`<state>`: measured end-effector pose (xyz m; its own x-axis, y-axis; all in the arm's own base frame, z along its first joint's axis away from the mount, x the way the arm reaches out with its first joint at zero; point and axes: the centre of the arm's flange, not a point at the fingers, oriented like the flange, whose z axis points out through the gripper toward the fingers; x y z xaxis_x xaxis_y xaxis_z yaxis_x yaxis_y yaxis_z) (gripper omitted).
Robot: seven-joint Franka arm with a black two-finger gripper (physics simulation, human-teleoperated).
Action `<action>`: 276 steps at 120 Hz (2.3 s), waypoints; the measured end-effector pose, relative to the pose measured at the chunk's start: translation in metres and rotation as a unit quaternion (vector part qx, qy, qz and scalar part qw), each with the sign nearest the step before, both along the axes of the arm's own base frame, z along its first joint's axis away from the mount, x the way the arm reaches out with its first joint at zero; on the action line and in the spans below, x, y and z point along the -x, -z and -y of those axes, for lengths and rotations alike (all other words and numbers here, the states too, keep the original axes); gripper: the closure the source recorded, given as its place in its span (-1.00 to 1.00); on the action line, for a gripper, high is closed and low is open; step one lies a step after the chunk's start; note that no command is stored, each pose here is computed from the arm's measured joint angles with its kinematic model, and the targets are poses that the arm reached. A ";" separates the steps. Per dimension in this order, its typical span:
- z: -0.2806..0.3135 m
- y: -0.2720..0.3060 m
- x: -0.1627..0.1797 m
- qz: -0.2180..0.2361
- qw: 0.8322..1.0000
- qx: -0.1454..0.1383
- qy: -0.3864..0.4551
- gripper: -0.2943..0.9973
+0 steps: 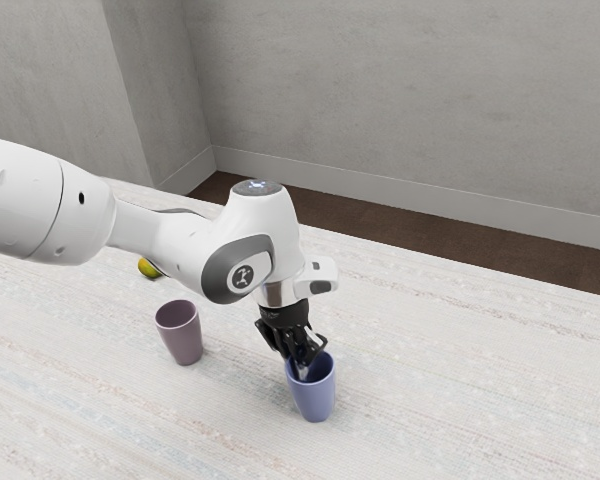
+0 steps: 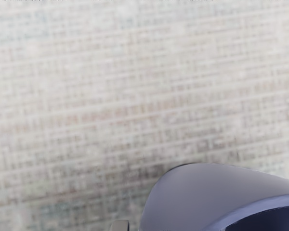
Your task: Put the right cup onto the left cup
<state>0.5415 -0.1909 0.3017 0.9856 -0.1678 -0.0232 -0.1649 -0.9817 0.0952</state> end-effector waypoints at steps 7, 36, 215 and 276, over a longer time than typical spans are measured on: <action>0.000 0.000 0.000 0.000 1.000 0.000 0.000 0.59; 0.007 -0.025 0.004 0.017 1.000 -0.001 0.006 0.65; -0.224 -0.167 0.033 0.045 0.991 -0.059 -0.109 0.67; -0.253 -0.126 0.024 0.033 0.991 -0.064 -0.117 0.67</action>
